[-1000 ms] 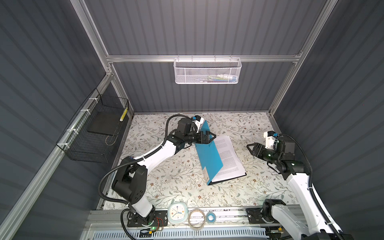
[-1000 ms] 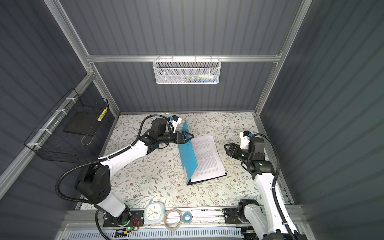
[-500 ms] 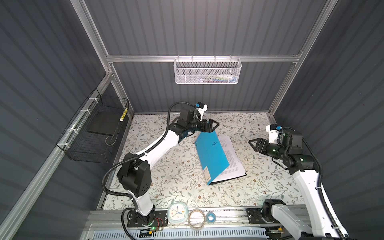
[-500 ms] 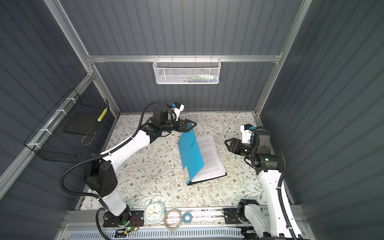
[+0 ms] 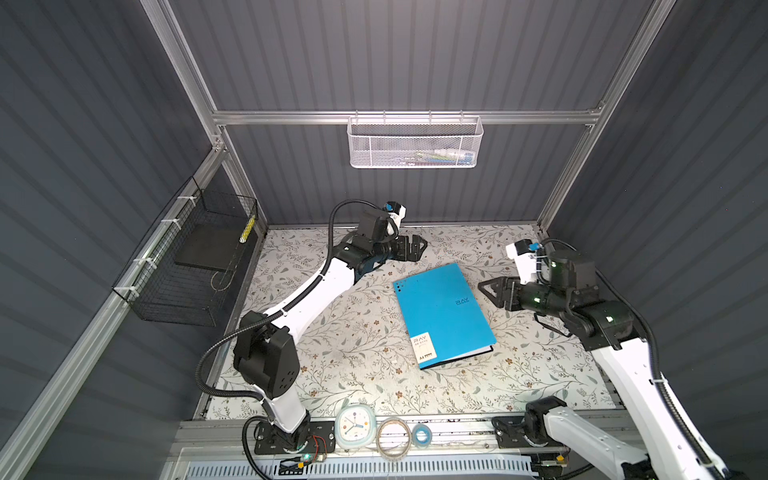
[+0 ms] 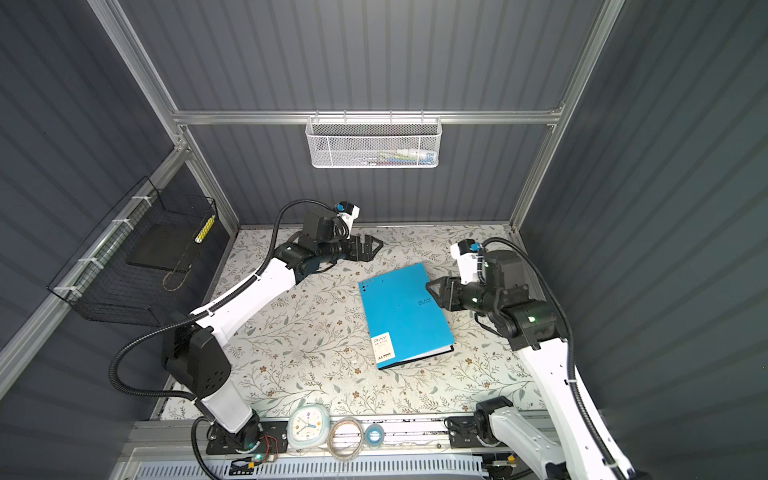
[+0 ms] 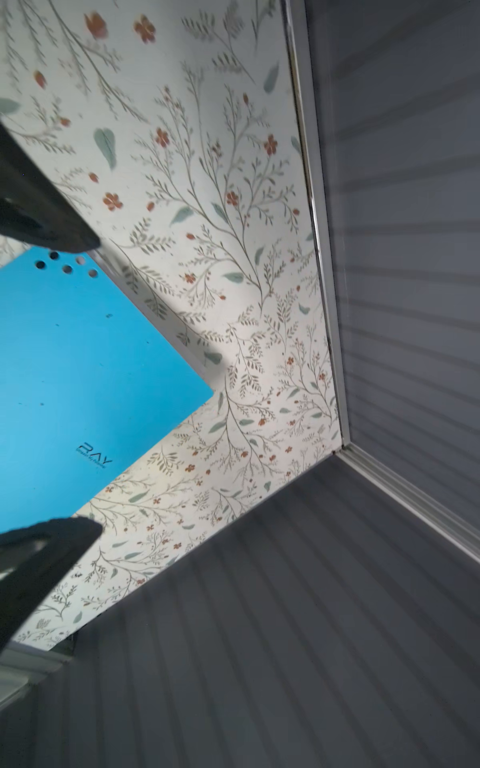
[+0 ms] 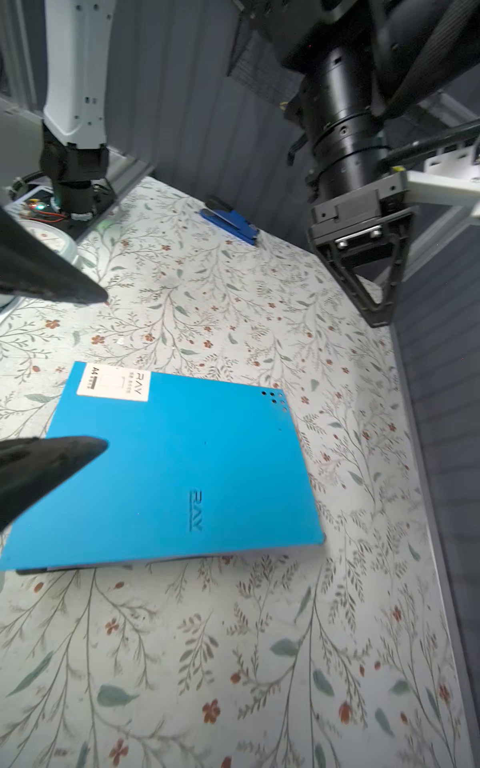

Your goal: Put the files into the folder

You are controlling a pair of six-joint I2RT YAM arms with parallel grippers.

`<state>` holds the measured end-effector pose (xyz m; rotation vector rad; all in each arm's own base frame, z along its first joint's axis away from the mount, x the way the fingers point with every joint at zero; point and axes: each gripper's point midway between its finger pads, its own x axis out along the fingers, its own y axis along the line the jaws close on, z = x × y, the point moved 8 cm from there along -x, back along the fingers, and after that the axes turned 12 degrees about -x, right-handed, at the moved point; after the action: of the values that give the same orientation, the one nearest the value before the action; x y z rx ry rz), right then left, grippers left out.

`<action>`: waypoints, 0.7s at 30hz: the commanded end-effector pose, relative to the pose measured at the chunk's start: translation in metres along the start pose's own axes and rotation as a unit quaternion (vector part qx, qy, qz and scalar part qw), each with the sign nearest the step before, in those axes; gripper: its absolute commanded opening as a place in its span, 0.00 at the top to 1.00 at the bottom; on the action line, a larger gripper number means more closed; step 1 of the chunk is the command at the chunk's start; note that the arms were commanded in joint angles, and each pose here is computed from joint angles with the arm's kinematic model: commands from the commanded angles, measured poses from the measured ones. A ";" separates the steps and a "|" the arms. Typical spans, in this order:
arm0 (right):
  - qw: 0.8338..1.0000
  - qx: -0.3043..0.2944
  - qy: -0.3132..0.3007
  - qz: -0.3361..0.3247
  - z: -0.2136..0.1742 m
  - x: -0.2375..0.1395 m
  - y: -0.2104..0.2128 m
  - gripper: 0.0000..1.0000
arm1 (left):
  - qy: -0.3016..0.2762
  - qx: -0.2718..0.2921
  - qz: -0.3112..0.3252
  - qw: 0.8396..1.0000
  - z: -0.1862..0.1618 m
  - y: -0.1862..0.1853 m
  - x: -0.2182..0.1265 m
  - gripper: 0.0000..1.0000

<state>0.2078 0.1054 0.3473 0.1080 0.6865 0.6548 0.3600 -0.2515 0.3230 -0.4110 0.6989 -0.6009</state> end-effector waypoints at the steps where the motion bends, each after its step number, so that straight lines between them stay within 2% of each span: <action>1: 0.997 -0.020 0.059 -0.055 -0.005 0.030 -0.003 0.55 | -0.054 -0.012 0.076 0.996 0.012 0.025 -0.055 0.00; 5: 0.984 -0.043 0.144 -0.096 -0.016 0.084 -0.008 0.65 | -0.087 -0.074 0.165 0.980 -0.001 0.090 -0.103 0.01; 7: 0.980 -0.056 0.169 -0.092 -0.023 0.112 -0.008 0.76 | -0.104 -0.099 0.208 0.968 -0.008 0.111 -0.126 0.00; 9: 0.979 -0.062 0.176 -0.088 -0.027 0.133 -0.009 0.84 | -0.117 -0.104 0.239 0.958 -0.016 0.119 -0.142 0.01; 10: 0.979 -0.062 0.176 -0.088 -0.029 0.142 -0.010 0.91 | -0.124 -0.104 0.251 0.954 -0.020 0.121 -0.149 0.01; 13: 0.976 -0.064 0.187 -0.088 -0.034 0.166 -0.014 1.00 | -0.131 -0.112 0.291 0.941 -0.033 0.130 -0.161 0.01; 21: 0.958 -0.068 0.264 -0.094 -0.061 0.214 -0.028 1.00 | -0.114 -0.143 0.326 0.928 -0.070 0.151 -0.168 0.01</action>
<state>0.3051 0.1998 0.1749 -0.2353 1.1511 0.5485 0.2734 -0.0481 0.2826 -0.4657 0.6263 0.1237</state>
